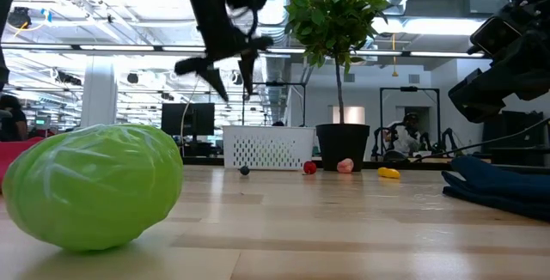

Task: Pick and placing Produce into tupperware
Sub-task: Put the yellow corn into the white basket

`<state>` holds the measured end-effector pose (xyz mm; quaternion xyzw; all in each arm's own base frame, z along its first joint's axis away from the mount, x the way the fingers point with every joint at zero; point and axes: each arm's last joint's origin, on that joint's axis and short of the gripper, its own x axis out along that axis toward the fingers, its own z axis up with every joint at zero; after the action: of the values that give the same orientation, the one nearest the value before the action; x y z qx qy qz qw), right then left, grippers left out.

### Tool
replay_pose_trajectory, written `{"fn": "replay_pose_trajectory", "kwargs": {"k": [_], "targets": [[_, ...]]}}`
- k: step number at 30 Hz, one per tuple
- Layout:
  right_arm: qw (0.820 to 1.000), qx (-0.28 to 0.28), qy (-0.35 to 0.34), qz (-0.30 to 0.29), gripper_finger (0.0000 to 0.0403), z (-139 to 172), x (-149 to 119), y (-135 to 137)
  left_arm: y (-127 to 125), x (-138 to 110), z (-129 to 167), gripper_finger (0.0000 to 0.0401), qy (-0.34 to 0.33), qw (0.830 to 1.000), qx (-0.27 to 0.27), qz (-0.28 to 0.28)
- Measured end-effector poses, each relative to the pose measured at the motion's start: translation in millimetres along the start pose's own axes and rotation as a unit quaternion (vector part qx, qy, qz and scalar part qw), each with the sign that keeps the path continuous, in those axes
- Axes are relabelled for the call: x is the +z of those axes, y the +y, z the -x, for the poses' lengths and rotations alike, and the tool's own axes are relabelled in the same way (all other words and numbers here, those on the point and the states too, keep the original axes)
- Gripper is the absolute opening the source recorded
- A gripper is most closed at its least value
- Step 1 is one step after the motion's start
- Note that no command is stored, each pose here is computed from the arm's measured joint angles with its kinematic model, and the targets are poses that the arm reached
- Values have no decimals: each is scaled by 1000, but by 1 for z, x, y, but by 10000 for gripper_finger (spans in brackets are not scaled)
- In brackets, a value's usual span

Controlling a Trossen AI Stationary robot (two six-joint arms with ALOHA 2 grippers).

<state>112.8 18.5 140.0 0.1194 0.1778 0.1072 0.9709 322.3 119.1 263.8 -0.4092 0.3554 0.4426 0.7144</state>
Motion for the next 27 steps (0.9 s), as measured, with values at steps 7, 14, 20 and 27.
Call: {"fn": "replay_pose_trajectory", "kwargs": {"k": [7,14,20,27], "targets": [[1000,0,0,0,182,0,0,0,-19,-45,41,112,-89,996,-2,-6],[1000,0,0,0,182,0,0,0,-17,-96,55,14,-145,989,-11,2],[1000,0,0,0,182,0,0,0,-5,-143,62,6,-220,973,-63,22],[1000,0,0,0,182,0,0,0,25,-179,51,2,-270,954,-128,9]]}}
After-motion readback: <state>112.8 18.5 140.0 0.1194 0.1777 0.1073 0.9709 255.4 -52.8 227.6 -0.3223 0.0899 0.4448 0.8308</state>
